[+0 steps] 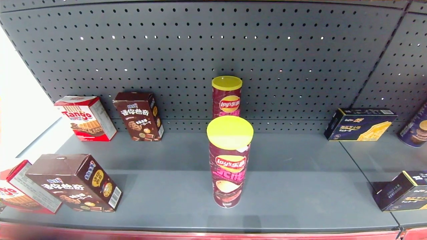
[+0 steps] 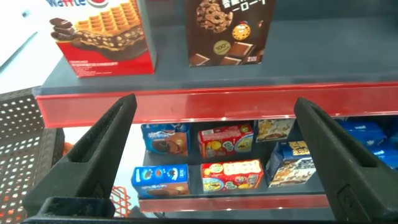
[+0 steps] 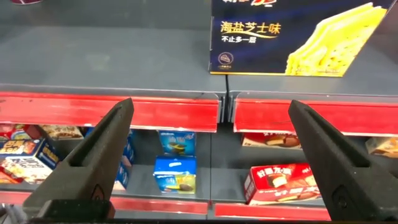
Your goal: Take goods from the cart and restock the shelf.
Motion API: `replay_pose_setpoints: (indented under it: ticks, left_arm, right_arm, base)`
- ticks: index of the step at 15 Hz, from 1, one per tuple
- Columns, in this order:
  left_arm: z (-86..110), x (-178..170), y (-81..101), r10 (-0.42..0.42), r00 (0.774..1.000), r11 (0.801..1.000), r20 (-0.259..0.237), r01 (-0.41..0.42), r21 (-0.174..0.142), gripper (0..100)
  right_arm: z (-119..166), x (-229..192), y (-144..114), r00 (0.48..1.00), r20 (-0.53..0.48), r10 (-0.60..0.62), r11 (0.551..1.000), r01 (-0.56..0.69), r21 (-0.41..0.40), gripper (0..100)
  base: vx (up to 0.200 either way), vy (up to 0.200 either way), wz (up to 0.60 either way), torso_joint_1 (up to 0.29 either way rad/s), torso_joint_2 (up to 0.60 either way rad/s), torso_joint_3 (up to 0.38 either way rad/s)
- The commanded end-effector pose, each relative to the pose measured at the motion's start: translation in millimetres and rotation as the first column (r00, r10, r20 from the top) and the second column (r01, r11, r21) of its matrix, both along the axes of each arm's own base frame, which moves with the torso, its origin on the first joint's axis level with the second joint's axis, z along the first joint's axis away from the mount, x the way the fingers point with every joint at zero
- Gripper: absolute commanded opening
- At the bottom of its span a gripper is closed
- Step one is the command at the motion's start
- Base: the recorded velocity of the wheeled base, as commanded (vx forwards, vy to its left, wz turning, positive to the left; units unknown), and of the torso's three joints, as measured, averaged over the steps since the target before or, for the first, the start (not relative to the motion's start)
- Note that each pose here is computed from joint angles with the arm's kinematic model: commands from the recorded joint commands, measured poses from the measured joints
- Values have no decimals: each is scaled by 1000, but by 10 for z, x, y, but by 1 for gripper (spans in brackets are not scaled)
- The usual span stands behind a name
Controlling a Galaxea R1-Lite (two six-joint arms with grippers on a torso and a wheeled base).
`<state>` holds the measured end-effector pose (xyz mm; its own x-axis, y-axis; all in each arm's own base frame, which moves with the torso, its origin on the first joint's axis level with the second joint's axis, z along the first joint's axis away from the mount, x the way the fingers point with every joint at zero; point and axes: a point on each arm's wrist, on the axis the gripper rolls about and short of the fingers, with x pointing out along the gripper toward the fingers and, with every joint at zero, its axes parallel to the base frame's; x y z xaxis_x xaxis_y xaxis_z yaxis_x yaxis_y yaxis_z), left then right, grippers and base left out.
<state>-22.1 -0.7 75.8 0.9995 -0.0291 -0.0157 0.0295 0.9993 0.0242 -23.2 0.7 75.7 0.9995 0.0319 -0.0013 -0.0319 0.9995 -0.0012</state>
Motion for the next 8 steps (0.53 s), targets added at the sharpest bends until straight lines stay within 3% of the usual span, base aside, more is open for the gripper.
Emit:
replay_pose_setpoints:
  ticks: [1,8]
  left_arm:
    - [1,0,0,0,1000,1000,0,0,0,100]
    - [-3,1,0,0,1000,1000,-1,0,0,100]
  right_arm:
    - [0,1,0,1000,-2,0,1000,0,0,100]
    - [1,1,0,1000,0,0,1000,0,0,100]
  base:
    - [0,0,0,0,0,0]
    - [0,0,0,0,0,0]
